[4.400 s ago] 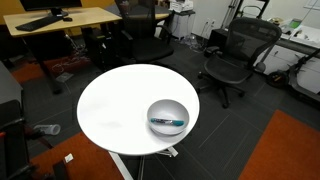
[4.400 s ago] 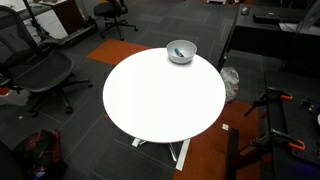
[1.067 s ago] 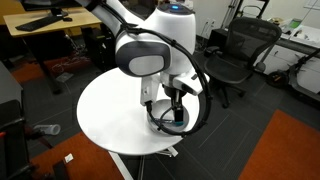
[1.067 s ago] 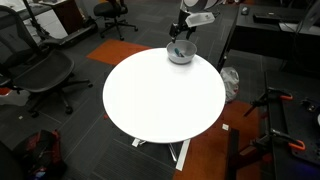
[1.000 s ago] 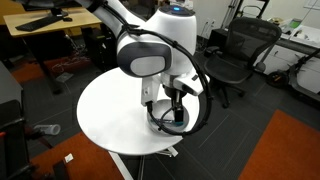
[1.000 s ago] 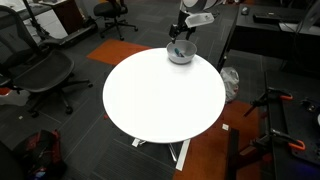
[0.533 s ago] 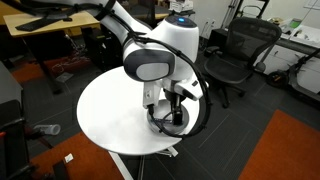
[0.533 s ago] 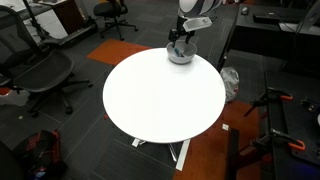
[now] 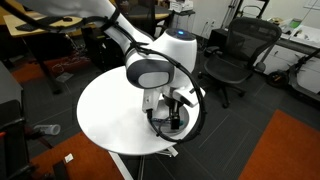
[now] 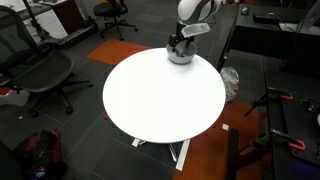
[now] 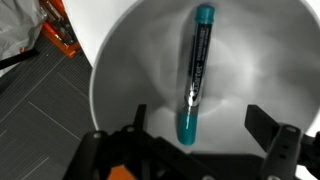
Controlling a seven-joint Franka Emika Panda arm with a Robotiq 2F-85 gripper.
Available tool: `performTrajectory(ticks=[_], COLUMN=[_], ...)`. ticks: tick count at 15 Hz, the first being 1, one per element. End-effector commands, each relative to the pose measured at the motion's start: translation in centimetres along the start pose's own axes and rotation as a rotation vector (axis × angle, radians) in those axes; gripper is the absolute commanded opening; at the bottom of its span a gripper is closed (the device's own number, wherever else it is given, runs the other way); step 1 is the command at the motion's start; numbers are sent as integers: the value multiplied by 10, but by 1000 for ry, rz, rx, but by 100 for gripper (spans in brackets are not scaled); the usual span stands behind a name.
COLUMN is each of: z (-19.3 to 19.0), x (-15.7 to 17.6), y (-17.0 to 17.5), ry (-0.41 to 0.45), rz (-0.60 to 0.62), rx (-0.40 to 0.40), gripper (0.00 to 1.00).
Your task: Remove the marker from the bowl and put it on the table
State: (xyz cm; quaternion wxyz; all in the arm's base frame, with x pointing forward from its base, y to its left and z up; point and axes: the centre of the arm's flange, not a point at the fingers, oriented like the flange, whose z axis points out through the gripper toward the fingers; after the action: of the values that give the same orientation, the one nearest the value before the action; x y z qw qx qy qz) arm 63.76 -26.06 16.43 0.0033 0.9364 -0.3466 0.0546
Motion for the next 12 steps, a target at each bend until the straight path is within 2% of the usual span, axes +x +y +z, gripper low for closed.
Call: performTrajectory(ticks=[1,7,8,9,12], z=[4,13,14,15,18], x=[7,12,12,13,13], y=[-4,-7,-8,-9,-12], ry=[-2,-2,-2,-2,-6], rz=[21,17,13,7,-1], rx=[-40,-72,-77,-80,-87], gripper=[100,100,75,74,51])
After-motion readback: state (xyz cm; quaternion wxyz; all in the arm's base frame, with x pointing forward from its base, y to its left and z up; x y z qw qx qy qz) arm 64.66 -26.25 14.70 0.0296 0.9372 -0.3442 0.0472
